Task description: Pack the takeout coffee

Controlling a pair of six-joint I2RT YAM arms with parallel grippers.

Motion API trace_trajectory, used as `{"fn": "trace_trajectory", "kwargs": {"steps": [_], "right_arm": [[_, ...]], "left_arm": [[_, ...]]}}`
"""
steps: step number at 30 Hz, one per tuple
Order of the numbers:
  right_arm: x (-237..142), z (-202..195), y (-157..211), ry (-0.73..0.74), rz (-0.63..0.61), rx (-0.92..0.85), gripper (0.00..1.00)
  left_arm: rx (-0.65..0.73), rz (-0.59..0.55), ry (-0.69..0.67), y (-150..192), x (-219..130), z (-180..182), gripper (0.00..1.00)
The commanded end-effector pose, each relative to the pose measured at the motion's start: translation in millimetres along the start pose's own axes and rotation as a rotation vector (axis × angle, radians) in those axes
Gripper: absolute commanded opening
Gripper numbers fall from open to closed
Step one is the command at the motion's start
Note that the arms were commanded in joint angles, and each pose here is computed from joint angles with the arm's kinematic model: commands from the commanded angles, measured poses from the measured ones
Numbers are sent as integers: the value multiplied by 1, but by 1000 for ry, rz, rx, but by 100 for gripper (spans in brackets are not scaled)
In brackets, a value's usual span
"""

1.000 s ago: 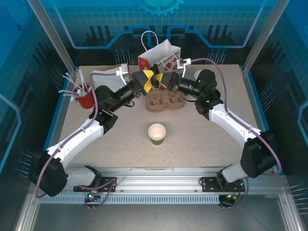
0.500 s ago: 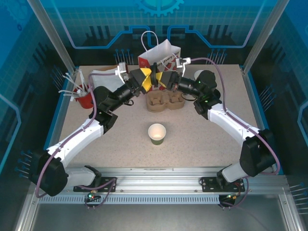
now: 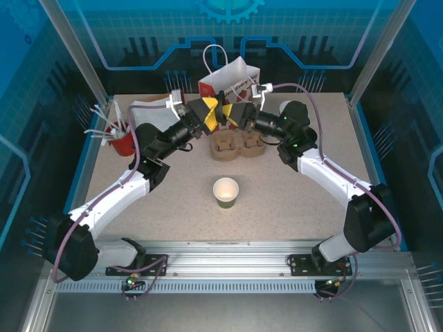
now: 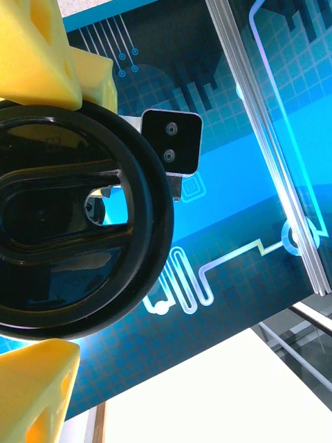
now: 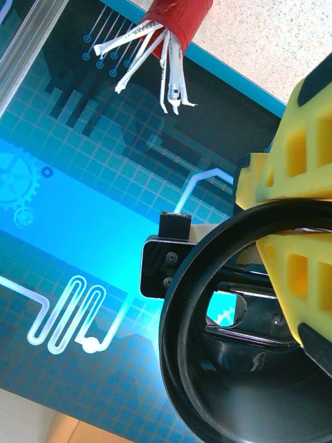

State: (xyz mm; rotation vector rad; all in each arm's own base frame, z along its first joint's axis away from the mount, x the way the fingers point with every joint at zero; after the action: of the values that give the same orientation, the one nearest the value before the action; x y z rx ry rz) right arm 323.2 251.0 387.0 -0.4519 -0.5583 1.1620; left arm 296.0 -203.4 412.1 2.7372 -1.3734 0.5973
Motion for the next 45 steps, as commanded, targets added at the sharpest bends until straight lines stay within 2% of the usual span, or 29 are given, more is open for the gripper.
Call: {"fn": "trace_trajectory", "kwargs": {"steps": [1,4,18,23,27,32,36,40,43,45], "right_arm": [[12,12,4,-50,36,-15,17],[13,12,4,-50,36,-14,17],[16,15,3,-54,38,-16,18],[11,9,2,-19,36,-21,27],[-4,0,1,45,21,-27,42],[-39,-19,4,198,31,-69,61],[-75,-30,18,447,120,-176,69],[-111,-32,43,762,302,-352,72],[-134,-32,54,876,365,-408,74],[-146,-33,58,923,384,-417,74]], "left_arm": [[1,18,32,0,2,-4,87],[-1,21,20,1,1,-1,87],[0,8,20,0,0,2,69],[22,-23,10,-2,-6,5,67],[59,-81,-36,-8,-18,14,66],[137,-152,-194,-15,-42,41,65],[275,-144,-410,-9,-63,60,64],[521,-47,-675,15,-82,72,64],[693,66,-825,39,-88,85,64],[759,146,-894,52,-89,97,63]]}}
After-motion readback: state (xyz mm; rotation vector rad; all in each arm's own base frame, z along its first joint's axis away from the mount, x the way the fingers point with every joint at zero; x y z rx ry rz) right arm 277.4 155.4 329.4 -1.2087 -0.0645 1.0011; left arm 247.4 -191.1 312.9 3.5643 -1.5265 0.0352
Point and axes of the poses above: each hand's point on the last joint's axis, 136 mm out from that joint toward the fingers, its own x axis out along the fingers, its own z axis along the line the jaws close on, y = z × x, the point moved 6 cm from there along -x, back along the fingers, and after that the axes turned 9 degrees about -x, right-handed, at the moved point
